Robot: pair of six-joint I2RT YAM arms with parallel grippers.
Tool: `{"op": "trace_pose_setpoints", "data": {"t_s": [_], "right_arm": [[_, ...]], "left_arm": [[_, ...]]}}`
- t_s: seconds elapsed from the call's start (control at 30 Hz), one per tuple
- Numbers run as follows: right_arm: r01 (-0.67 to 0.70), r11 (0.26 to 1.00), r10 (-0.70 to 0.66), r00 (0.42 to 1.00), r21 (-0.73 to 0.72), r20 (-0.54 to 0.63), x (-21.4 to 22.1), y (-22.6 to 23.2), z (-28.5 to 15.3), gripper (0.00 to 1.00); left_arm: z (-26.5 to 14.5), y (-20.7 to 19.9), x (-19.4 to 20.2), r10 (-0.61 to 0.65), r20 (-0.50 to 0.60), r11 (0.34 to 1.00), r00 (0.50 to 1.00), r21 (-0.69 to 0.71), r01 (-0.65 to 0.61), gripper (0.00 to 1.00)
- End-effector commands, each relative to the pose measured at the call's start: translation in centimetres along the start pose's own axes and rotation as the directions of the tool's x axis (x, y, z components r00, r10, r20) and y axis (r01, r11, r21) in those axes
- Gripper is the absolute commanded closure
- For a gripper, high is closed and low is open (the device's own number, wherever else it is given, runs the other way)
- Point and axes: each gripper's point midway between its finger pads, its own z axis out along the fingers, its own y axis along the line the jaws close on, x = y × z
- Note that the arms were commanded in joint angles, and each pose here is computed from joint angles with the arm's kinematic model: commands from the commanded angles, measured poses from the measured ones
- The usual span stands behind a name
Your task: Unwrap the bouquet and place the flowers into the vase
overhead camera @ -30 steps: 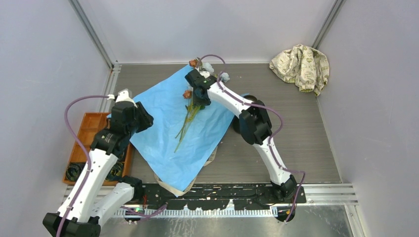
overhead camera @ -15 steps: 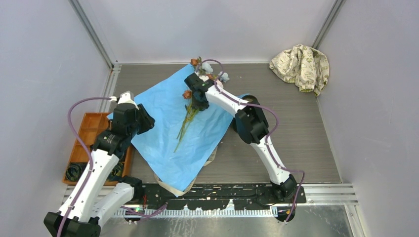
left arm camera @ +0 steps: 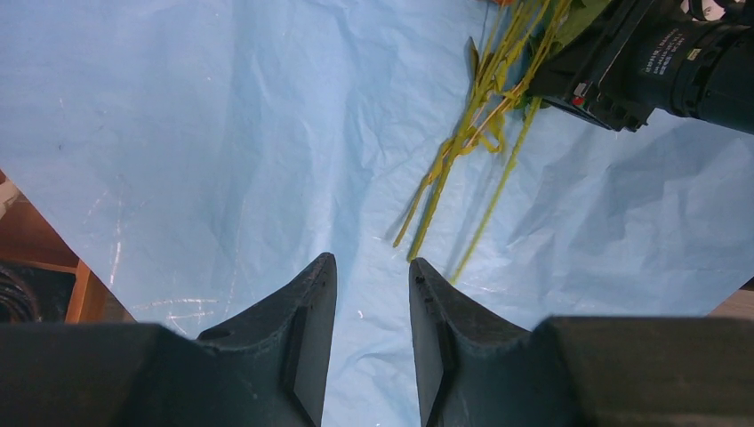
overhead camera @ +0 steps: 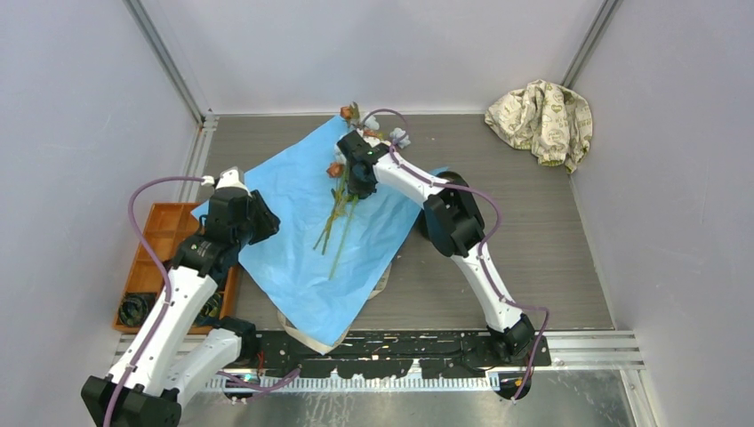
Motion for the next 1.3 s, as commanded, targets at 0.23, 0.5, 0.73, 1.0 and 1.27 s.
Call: {"op": "trace_pose_setpoints", "data": {"t_s": [0.23, 0.5, 0.73, 1.0, 1.27], "right_arm": [[-0.025, 0.999, 0.025, 1.000, -0.039, -0.006, 0.5, -0.3, -3.3, 0.99], [-0.021, 0.994, 0.028, 0.997, -0.106, 0.071, -0.5, -0.7, -10.6, 0.99], [0.006, 0.979, 0.029, 0.986, -0.206, 0.165, -2.6, 1.0, -17.9, 0.99], [0.186, 0.955, -0.065, 0.891, -0.230, 0.450, -6.9, 2.6, -29.5, 0.99], [0.195, 0.978, -0.054, 0.592, -0.077, 0.804, -12.4, -3.0, -44.0, 0.99]], "left_arm": [[0.5, -0.8, -0.9, -0.006, 0.038, 0.999, 0.999, 0.036, 0.004, 0.64], [0.3, -0.9, -0.7, -0.012, 0.036, 0.999, 0.999, 0.044, 0.010, 0.64], [0.1, -1.0, -0.7, -0.013, 0.032, 0.999, 0.999, 0.050, 0.012, 0.64], [0.2, -1.5, -0.6, -0.016, 0.020, 0.997, 1.000, 0.075, 0.014, 0.63], [0.8, -2.6, -0.1, -0.016, -0.009, 0.992, 1.000, 0.125, 0.017, 0.61]]}}
